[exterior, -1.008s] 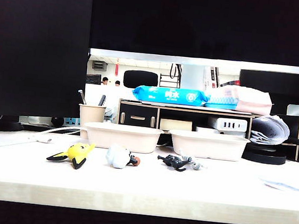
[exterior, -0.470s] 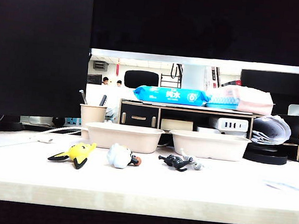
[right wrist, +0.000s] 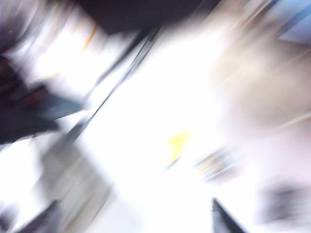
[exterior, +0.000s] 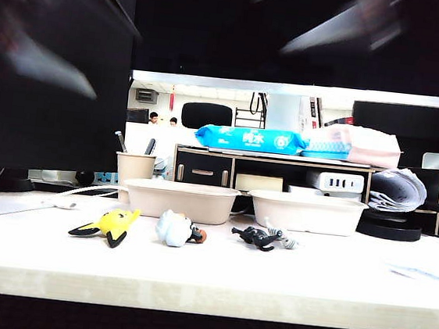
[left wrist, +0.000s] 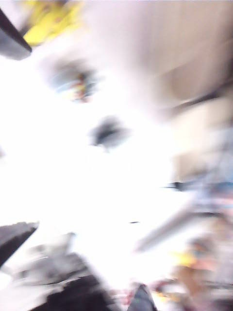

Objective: Put the dolls with similar sizes into the same paper box, while dolls with different sizes go into separate paper boxes.

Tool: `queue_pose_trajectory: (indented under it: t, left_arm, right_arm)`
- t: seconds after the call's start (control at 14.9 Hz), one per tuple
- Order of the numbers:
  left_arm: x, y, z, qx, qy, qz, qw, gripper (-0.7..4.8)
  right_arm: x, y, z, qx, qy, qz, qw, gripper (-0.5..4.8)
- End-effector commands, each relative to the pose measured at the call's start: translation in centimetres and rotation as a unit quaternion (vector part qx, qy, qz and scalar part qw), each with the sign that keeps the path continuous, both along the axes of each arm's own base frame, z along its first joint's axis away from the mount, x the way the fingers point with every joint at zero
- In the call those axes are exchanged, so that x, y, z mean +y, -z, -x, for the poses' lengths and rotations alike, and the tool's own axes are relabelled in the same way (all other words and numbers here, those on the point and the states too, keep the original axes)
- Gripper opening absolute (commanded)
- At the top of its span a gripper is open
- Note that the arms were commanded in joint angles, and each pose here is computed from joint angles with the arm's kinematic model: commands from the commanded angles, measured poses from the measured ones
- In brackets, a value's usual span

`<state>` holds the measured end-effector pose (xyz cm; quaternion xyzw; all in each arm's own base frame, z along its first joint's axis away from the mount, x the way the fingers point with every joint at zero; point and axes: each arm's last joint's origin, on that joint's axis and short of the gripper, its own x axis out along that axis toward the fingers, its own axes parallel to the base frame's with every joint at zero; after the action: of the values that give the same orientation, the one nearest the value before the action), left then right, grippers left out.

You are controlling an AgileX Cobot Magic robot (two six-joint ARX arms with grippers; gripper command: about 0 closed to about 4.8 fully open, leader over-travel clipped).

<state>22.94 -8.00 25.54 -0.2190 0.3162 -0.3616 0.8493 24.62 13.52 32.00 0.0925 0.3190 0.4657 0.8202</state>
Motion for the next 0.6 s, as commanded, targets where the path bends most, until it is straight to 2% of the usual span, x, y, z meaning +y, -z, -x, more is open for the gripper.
queue_pose_trajectory:
  t: [0.07, 0.2, 0.34, 0.4, 0.47, 0.6]
  left_arm:
    - [-0.8, 1.3, -1.0, 0.020, 0.015, -0.009, 1.000, 4.79]
    - [-1.0, 1.2, -1.1, 0.007, 0.018, -0.007, 1.000, 4.79]
    - [-1.8, 0.9, -1.2, -0.016, 0.032, 0.006, 0.999, 4.79]
    - [-2.5, 0.7, -1.1, -0.014, 0.039, 0.016, 0.999, 4.79]
    - [-3.3, 0.6, -0.7, -0.012, 0.053, 0.021, 0.998, 4.79]
    - [-5.9, 0.6, 0.1, -0.032, 0.093, 0.022, 0.995, 4.79]
  right_arm:
    - [1.4, 3.0, -1.1, 0.059, -0.021, 0.042, 0.997, 3.78]
    - [1.7, 4.4, -1.8, 0.059, -0.014, 0.074, 0.995, 3.81]
    - [1.9, 5.7, -3.0, 0.022, 0.003, 0.124, 0.992, 3.82]
    - [1.8, 6.6, -3.7, 0.013, 0.026, 0.158, 0.987, 4.00]
    - [1.5, 7.4, -4.2, 0.012, 0.035, 0.180, 0.983, 4.41]
    - [1.1, 9.2, -5.7, 0.038, 0.035, 0.207, 0.977, 4.46]
